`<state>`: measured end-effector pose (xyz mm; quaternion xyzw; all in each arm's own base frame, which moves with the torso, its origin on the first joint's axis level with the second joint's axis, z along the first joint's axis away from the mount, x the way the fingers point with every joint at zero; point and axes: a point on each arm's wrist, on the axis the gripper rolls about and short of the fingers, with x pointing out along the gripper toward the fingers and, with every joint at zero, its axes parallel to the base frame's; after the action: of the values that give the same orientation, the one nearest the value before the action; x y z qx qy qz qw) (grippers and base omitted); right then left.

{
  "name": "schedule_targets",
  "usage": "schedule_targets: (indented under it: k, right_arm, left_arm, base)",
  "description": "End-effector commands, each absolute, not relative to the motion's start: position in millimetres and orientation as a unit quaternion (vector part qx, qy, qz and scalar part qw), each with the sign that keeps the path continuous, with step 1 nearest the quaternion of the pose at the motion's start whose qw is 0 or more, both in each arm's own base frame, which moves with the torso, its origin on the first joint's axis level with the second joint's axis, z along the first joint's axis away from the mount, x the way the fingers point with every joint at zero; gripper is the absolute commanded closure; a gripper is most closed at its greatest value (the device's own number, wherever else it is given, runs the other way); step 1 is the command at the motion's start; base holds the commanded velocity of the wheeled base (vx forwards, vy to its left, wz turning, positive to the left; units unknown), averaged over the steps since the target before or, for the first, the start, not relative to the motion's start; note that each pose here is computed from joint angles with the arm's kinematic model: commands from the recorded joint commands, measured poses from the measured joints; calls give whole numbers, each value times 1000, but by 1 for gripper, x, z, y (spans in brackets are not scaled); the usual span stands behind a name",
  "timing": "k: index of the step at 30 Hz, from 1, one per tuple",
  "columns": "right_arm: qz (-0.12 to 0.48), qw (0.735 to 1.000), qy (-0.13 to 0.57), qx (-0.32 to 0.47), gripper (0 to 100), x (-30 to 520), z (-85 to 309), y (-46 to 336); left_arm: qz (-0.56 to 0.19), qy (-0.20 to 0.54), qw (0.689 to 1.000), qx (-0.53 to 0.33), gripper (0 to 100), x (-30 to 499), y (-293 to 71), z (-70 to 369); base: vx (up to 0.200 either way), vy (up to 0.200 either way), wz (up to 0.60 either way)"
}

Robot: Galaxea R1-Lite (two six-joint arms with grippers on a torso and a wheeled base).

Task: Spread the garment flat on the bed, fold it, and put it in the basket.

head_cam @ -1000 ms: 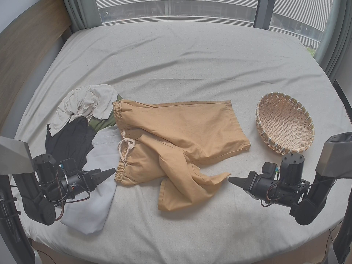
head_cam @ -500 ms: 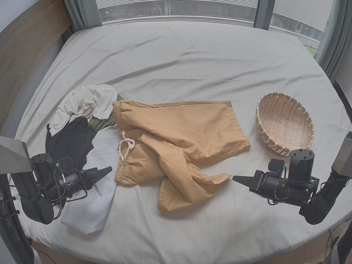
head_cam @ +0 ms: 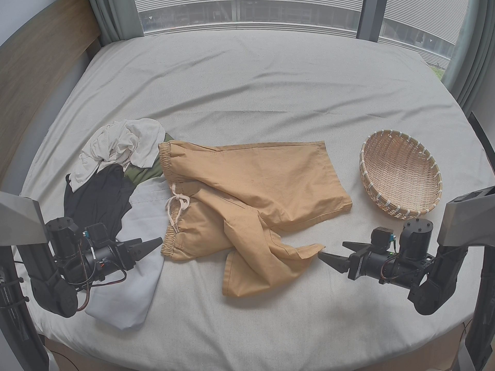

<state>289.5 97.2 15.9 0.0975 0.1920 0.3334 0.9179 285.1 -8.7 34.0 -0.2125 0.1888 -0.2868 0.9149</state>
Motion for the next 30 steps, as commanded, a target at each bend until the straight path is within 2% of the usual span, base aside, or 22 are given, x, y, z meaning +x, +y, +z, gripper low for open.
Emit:
schedule_targets:
  k: [1, 11, 30]
  right_arm:
    - [341, 912, 210, 88, 0, 295, -4, 97]
    - [357, 916, 170, 60, 0, 318, -8, 105]
    - [374, 914, 157, 20, 0, 320, -11, 106]
  left_arm:
    - [-288, 191, 914, -213, 0, 286, -10, 33]
    - [-289, 188, 914, -213, 0, 287, -10, 34]
    - [-287, 188, 915, -214, 0, 286, -9, 34]
  base:
    - [0, 0, 0]
    - [0, 0, 0]
    - [0, 0, 0]
